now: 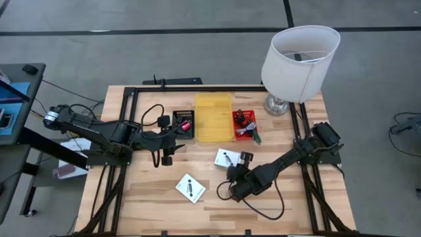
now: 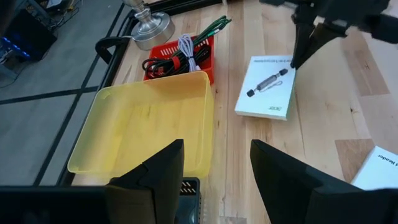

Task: Pick and place items into bin
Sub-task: Put the top card reader box into the yellow bin

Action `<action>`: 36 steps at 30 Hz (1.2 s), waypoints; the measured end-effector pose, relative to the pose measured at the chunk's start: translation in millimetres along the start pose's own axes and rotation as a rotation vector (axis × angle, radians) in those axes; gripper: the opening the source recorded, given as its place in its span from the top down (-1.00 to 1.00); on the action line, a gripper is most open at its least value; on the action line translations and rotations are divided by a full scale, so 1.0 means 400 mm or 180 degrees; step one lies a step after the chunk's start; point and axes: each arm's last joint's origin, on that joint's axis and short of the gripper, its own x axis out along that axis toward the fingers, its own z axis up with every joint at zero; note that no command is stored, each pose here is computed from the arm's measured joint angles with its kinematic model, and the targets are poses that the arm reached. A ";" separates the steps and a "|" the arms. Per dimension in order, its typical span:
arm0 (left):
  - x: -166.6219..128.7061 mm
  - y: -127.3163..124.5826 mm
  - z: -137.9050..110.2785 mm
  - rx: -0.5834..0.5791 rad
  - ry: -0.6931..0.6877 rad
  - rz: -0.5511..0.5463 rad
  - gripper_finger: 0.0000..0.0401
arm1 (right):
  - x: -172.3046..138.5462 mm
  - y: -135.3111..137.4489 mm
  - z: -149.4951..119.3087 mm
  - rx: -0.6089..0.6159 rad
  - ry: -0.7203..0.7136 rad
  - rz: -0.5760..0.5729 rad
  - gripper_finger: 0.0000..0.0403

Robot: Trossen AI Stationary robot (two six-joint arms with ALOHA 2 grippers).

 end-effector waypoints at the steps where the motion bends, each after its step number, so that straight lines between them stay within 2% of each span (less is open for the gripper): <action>1: 0.000 0.000 0.000 0.0000 0.0000 0.0000 0.11 | -0.010 -0.001 0.007 -0.0021 -0.0008 -0.0037 0.99; 13: 0.000 0.000 0.000 0.0000 0.0000 0.0000 0.11 | -0.088 -0.044 0.096 -0.0376 -0.0149 -0.0451 0.99; 21: 0.000 0.000 0.000 0.0000 0.0000 0.0001 0.11 | -0.068 -0.121 0.160 -0.0636 -0.0054 -0.0647 0.99; 26: 0.000 0.000 0.000 0.0000 0.0000 0.0001 0.11 | -0.045 -0.163 0.180 -0.0644 0.0040 -0.0694 1.00; 30: 0.000 0.000 0.000 0.0030 0.0000 0.0002 0.11 | -0.042 -0.160 0.182 -0.0572 0.0079 -0.0479 1.00; 36: 0.000 0.000 0.000 0.0047 0.0000 0.0002 0.11 | -0.047 -0.140 0.182 -0.0161 0.0143 -0.0015 0.98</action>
